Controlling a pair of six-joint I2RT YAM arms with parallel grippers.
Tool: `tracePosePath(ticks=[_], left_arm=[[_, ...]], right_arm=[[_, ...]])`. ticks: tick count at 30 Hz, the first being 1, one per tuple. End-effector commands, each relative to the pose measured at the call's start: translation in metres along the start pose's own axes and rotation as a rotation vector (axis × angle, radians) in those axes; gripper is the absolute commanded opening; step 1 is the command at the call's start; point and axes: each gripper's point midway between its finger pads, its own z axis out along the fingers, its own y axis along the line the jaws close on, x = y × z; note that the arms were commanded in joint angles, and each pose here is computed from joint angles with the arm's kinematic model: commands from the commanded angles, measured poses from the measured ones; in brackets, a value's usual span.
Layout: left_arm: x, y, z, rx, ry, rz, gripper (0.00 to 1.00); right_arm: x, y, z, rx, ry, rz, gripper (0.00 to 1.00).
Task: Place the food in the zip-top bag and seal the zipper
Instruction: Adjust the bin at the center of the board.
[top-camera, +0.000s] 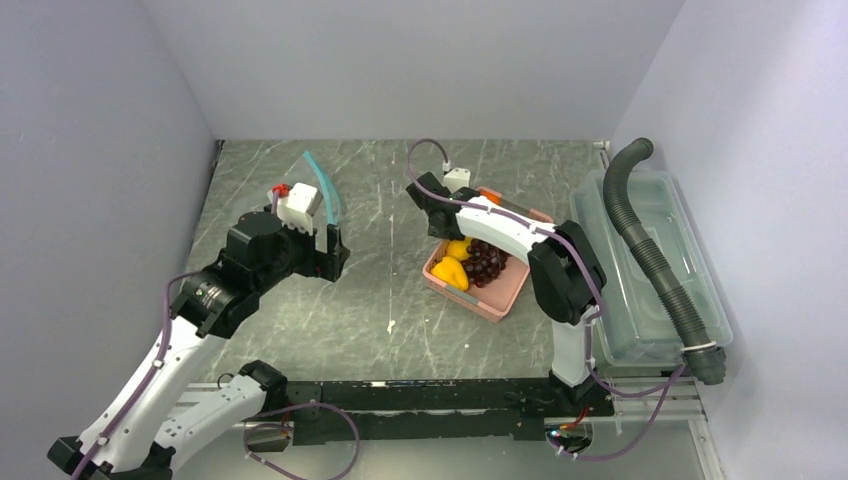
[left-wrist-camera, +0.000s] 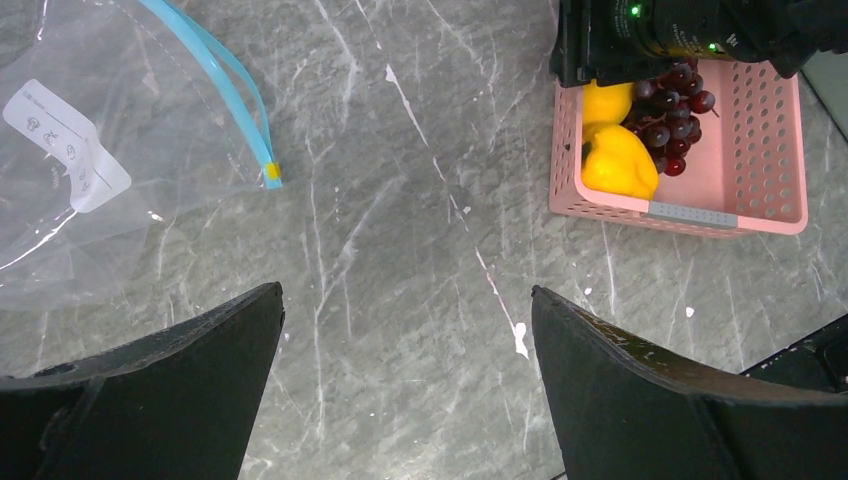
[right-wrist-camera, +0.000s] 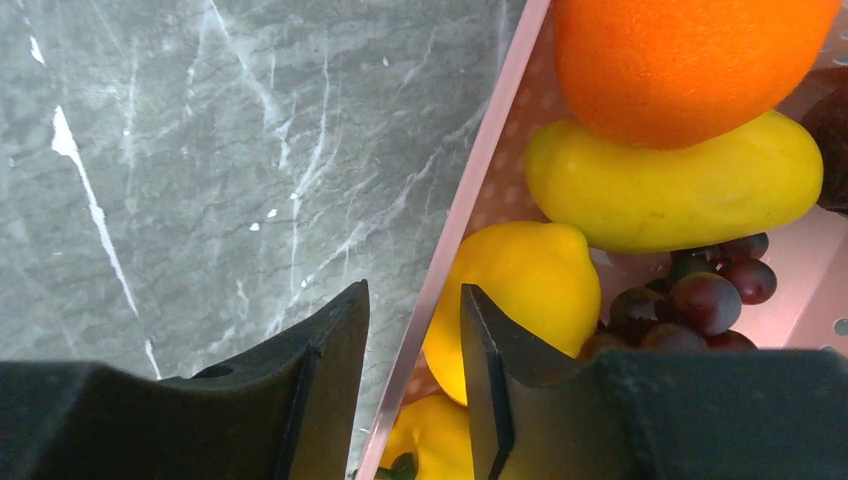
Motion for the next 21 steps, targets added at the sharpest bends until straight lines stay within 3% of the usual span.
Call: tracePosePath(ticks=[1, 8, 17, 21], left_arm=[[-0.008, -0.004, 0.000, 0.013, -0.016, -0.016, 0.99], [-0.006, -0.003, 0.003, 0.009, -0.001, -0.015, 0.99], [-0.005, -0.002, 0.004, 0.000, 0.000, -0.013, 0.99], [-0.004, -0.001, 0.005, -0.003, 0.006, -0.014, 0.99]], right_arm=[[-0.013, 0.009, -0.001, -0.024, -0.025, 0.033, 0.40], [-0.011, 0.005, -0.003, -0.029, -0.026, 0.017, 0.29], [-0.006, -0.006, -0.014, -0.050, -0.027, -0.029, 0.01], [-0.001, -0.013, -0.023, -0.076, -0.029, -0.047, 0.00]])
